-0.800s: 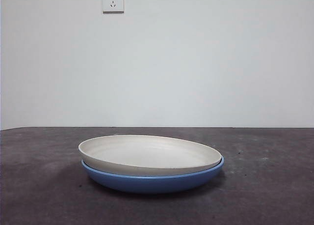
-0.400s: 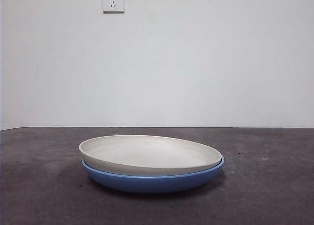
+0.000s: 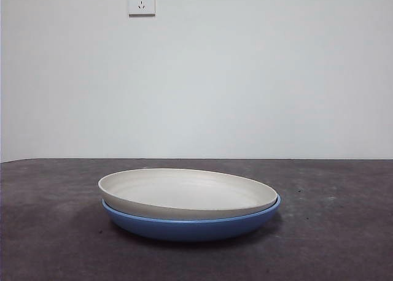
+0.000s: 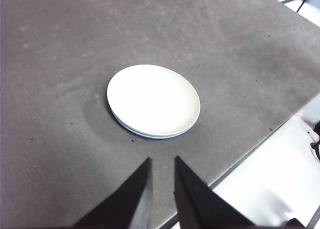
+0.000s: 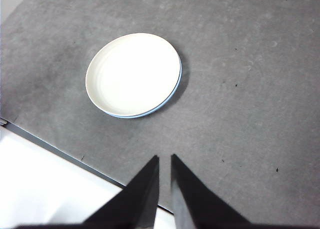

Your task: Pick up the white plate, put it on the blue plate, put it on desk

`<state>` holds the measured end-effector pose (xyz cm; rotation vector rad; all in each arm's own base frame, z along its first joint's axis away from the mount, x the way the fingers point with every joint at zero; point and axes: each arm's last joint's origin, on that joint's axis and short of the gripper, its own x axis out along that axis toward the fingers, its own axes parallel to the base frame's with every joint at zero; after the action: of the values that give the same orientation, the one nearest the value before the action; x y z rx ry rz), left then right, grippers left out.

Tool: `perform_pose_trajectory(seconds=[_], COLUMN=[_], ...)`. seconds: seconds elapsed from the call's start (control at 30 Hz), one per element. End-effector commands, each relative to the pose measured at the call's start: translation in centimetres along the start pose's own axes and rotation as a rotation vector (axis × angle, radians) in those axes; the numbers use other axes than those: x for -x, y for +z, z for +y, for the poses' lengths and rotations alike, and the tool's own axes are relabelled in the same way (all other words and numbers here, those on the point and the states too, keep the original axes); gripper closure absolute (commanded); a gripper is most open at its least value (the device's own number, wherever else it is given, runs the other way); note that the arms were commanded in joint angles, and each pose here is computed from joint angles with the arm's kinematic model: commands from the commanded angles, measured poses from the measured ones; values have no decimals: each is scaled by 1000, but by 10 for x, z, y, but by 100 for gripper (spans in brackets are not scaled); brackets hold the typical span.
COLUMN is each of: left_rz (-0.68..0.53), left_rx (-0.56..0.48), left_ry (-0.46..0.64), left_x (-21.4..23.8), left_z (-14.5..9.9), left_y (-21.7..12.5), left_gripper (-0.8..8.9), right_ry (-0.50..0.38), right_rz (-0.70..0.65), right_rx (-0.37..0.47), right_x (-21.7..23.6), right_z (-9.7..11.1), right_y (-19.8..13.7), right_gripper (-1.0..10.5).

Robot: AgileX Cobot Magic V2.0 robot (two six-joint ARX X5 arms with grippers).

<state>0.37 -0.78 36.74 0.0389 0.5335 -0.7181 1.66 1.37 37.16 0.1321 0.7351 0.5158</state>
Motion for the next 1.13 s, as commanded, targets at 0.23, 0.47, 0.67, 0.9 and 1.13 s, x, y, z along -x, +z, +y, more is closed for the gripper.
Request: perform_pose_trajectory(seconds=[0.23,0.47,0.67,0.9,1.13], left_rz=[-71,-284,-368,-394,-366], left_rx=[30,94,110,116,130], left_ry=[276,517,610,648,662], left_x=[-22,-87,-130,-151,-159], left_z=[12,52,79,88,93], left_y=[0,-29,-89,-135,-148], left_gripper=[762,762,762,762,762], right_ry=[0,0,0,0,0], right_rz=[21,21,21,21,21], right_rx=[-3,-3,-3,-3,-3], right_x=[4,4,4,4,4], right_z=[1,1,1,1,1], right_y=[-2,-2,-2,-2,-2], right_gripper=[911,912,912,912,912])
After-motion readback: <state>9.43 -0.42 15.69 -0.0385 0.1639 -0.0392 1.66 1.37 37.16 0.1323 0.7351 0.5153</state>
